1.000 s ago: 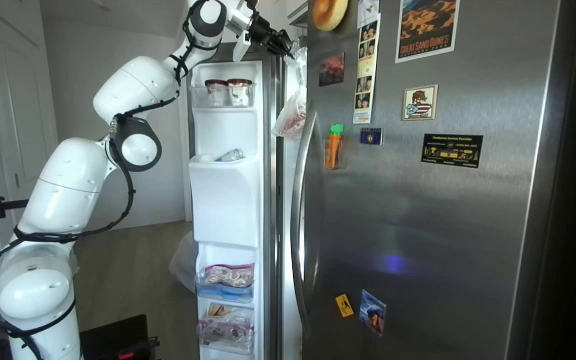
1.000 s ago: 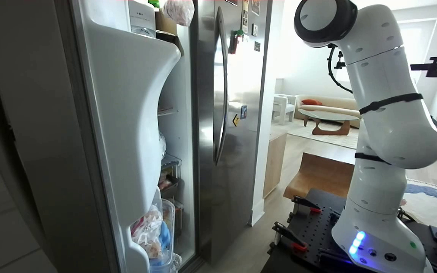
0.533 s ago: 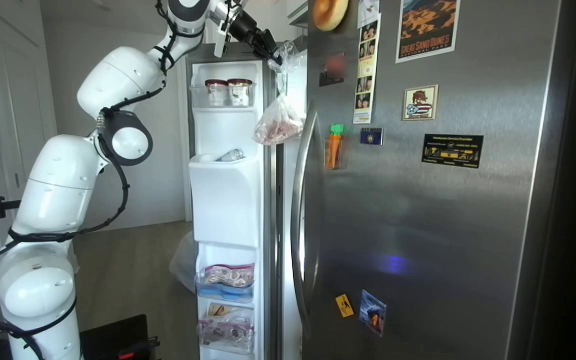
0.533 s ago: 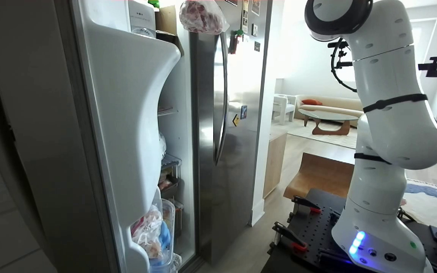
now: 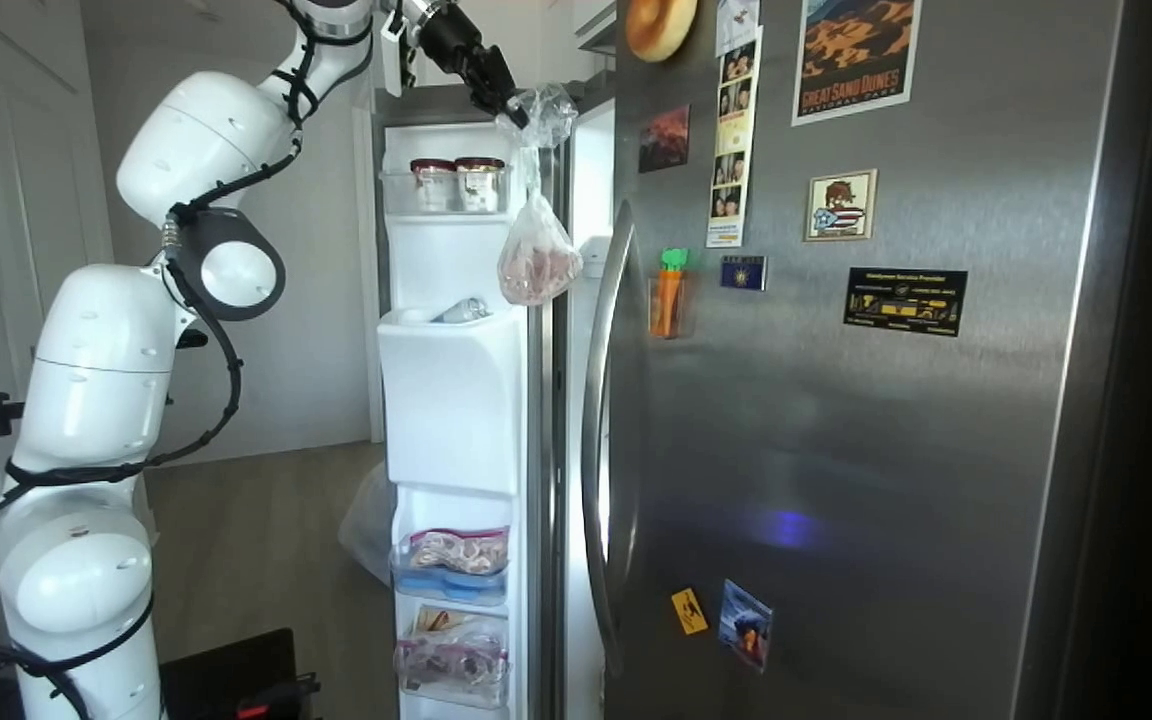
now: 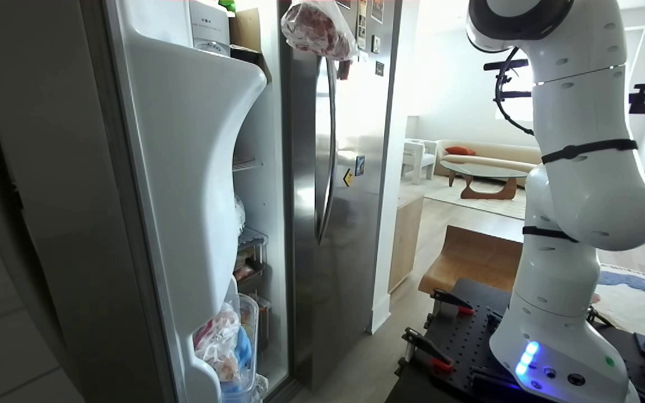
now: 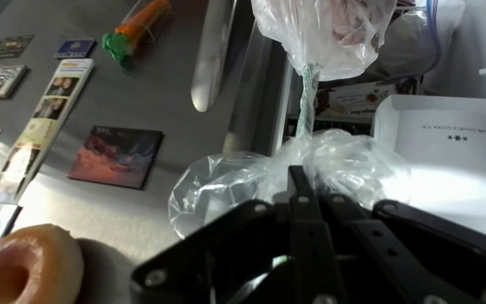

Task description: Remove the packet of meat from the fridge and put it on the surface to the right of the fridge

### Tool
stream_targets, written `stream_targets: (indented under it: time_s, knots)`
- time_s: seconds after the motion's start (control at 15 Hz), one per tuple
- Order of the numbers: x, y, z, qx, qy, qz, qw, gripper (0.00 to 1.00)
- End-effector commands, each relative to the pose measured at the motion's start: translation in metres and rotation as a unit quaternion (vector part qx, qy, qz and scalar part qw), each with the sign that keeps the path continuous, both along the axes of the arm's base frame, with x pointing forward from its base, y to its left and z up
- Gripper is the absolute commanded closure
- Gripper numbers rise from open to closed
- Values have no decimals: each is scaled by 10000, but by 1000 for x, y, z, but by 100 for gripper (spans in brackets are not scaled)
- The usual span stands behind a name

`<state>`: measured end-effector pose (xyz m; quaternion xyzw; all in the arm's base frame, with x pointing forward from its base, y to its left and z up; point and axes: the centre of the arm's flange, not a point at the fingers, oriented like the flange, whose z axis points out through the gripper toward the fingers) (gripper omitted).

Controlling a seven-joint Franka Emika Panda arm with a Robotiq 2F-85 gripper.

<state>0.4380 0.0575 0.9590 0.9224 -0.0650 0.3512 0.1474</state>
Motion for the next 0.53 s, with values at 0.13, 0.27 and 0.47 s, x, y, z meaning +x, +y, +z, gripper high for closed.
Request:
stream_targets:
  time_s: [0.13, 0.27, 0.47]
  knots:
    - [-46, -33, -17, -20, 295, -437, 9986, 100]
    - [-54, -50, -24, 64, 477, -638, 9968, 100]
    - [-67, -78, -36, 225, 716, -1012, 9920, 100]
